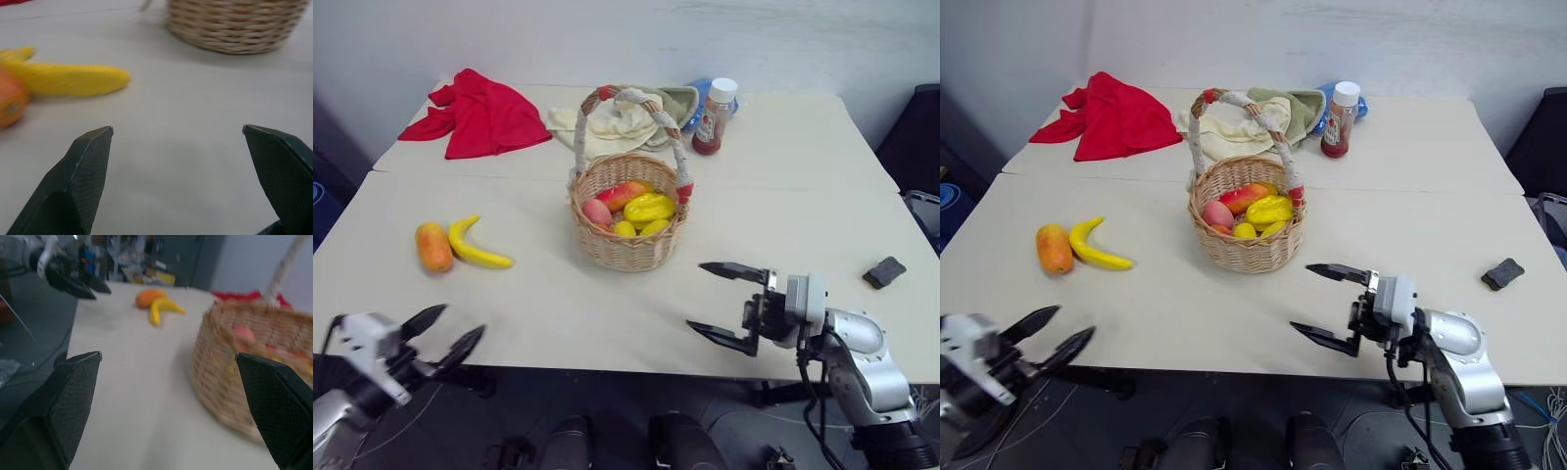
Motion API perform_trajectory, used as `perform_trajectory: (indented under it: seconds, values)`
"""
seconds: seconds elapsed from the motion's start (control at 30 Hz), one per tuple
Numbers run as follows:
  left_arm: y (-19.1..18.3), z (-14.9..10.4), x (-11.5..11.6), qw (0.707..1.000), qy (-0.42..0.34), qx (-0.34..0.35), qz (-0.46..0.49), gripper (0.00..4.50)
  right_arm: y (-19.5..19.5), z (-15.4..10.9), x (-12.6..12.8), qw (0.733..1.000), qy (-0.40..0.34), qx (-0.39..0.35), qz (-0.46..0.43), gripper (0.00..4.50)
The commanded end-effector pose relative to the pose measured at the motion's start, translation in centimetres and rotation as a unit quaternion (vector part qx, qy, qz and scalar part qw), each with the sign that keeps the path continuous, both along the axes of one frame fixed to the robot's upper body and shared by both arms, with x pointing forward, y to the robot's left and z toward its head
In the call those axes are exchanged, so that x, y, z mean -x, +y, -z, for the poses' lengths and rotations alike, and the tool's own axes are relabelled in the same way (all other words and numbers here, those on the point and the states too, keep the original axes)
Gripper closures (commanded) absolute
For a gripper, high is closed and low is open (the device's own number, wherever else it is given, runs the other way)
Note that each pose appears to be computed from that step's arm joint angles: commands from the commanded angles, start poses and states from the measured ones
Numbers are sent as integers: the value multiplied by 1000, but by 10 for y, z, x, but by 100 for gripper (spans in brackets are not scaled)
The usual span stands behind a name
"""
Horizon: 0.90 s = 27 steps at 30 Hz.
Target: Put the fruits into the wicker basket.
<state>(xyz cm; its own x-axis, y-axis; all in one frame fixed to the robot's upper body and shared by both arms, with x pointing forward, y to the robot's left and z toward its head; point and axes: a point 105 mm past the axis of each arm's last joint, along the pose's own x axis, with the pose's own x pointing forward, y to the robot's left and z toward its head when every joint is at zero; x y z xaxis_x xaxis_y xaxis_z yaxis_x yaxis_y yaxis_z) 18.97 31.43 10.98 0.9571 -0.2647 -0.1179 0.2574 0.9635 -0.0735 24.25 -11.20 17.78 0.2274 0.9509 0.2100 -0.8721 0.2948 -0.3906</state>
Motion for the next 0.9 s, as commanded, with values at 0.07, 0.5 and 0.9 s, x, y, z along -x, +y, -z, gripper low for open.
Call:
perform_trajectory:
  seconds: [0.07, 0.5, 0.9]
  values:
    - [71, 6, 47, 974, 12, 111, -198, 4, 18, -22, 2, 997, -43, -57, 13, 0]
    - [61, -51, -35, 972, 62, 165, -157, 4, 10, -11, -9, 997, -40, -44, 53, 0]
    - [67, -58, -138, 979, 112, 63, -160, 4, 6, -5, -11, 997, -38, -21, 69, 0]
